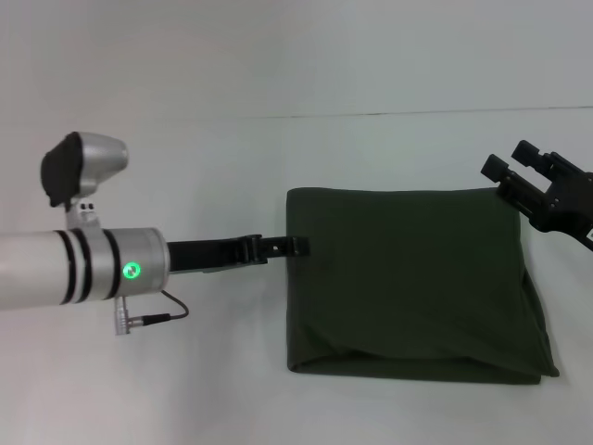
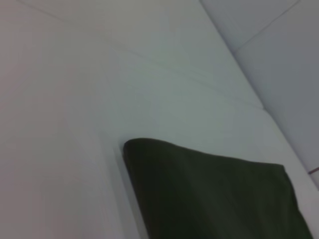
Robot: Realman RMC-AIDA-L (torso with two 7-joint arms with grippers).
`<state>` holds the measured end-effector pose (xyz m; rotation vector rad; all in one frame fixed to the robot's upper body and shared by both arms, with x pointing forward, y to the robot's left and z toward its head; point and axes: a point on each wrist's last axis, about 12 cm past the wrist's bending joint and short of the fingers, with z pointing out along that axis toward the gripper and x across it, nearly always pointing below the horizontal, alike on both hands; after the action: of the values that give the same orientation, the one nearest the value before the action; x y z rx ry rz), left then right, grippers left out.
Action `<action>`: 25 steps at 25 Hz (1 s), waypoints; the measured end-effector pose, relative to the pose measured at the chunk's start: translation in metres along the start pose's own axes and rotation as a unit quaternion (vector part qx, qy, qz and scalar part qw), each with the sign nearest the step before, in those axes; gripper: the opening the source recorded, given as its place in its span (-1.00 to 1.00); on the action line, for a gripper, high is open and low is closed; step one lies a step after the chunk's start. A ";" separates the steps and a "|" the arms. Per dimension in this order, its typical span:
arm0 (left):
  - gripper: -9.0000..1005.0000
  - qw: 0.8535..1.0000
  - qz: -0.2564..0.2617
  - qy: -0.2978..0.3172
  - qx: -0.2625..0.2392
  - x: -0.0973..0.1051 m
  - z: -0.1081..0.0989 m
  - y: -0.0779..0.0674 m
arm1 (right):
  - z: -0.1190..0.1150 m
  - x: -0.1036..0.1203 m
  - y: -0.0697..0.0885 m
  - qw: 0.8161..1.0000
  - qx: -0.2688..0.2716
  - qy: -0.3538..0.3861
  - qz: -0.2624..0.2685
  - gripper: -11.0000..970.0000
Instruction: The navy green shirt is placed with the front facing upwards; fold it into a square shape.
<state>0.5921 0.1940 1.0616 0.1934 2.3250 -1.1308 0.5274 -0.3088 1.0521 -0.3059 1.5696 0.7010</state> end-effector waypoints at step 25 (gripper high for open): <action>0.77 0.998 -0.004 -0.008 -0.065 -0.006 0.042 -0.008 | 0.002 0.000 0.000 1.000 -0.002 0.004 0.003 0.35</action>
<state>0.6115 0.1576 1.0495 0.1272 2.3779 -0.9759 0.5295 -0.3078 1.0524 -0.3065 1.5777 0.7087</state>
